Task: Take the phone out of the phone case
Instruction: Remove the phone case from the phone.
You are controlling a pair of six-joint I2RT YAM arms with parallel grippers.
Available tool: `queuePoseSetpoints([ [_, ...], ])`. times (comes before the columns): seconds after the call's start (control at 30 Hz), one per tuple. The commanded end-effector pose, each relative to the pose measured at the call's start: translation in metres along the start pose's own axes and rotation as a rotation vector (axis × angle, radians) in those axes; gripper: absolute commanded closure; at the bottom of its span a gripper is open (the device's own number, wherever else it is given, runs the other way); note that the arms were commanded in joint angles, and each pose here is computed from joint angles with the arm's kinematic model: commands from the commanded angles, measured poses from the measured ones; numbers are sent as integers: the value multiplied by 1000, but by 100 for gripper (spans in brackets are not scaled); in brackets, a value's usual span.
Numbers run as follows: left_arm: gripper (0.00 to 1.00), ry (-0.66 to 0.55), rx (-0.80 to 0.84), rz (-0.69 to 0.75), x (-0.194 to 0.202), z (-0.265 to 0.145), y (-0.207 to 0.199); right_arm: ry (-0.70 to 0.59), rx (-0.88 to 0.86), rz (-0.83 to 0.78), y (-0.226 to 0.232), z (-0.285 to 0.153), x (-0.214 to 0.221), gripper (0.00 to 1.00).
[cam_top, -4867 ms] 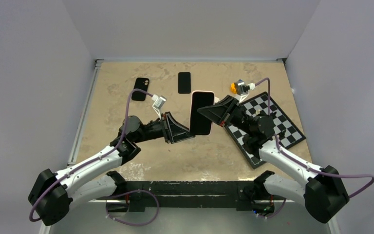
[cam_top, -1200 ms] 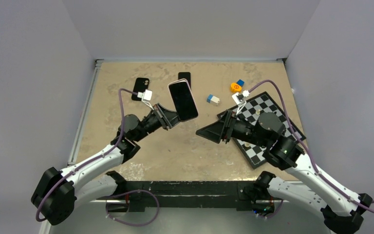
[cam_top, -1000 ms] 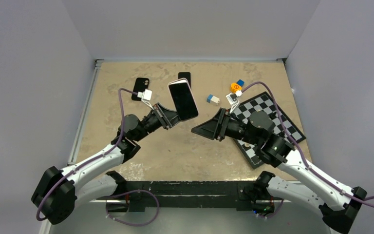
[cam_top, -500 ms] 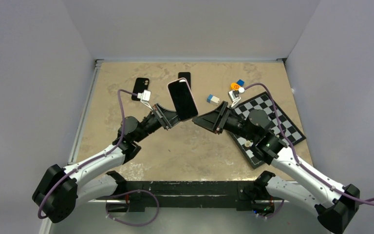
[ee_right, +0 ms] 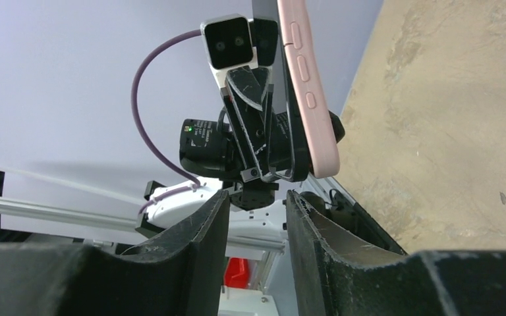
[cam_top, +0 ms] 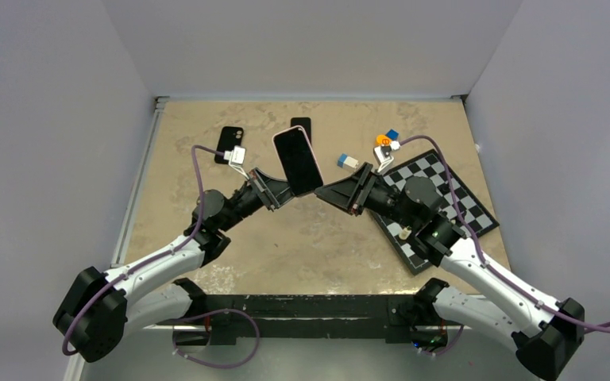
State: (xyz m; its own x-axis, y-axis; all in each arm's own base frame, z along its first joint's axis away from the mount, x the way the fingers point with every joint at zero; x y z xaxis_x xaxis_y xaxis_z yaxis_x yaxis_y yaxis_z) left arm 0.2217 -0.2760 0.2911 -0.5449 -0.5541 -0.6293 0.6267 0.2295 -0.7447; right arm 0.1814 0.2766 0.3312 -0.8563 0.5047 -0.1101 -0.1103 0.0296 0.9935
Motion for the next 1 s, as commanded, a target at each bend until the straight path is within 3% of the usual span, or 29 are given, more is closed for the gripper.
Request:
queuePoseSetpoints([
  [0.0, 100, -91, 130, 38, -23, -2, -34, -36, -12, 9, 0, 2, -8, 59],
  [0.63, 100, -71, 129, 45, -15, -4, -34, -66, -59, 44, 10, 23, -23, 63],
  [0.97, 100, -72, 69, 142, -16, -10, -34, -129, -89, 87, 17, 26, -35, 66],
])
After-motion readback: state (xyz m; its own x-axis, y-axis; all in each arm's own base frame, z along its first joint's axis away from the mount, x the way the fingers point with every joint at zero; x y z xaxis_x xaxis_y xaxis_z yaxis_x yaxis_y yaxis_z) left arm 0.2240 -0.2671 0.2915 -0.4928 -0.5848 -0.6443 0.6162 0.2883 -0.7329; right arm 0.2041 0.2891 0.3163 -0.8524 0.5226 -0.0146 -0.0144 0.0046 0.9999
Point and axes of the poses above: each gripper's point midway between its finger pads, its own z axis out along the fingers, its own y axis along the line the jaws close on, x = y × z, the point moved 1 cm from there along -z, back along the fingers, and after that the axes turned 12 degrees about z, right-handed, at the moved point
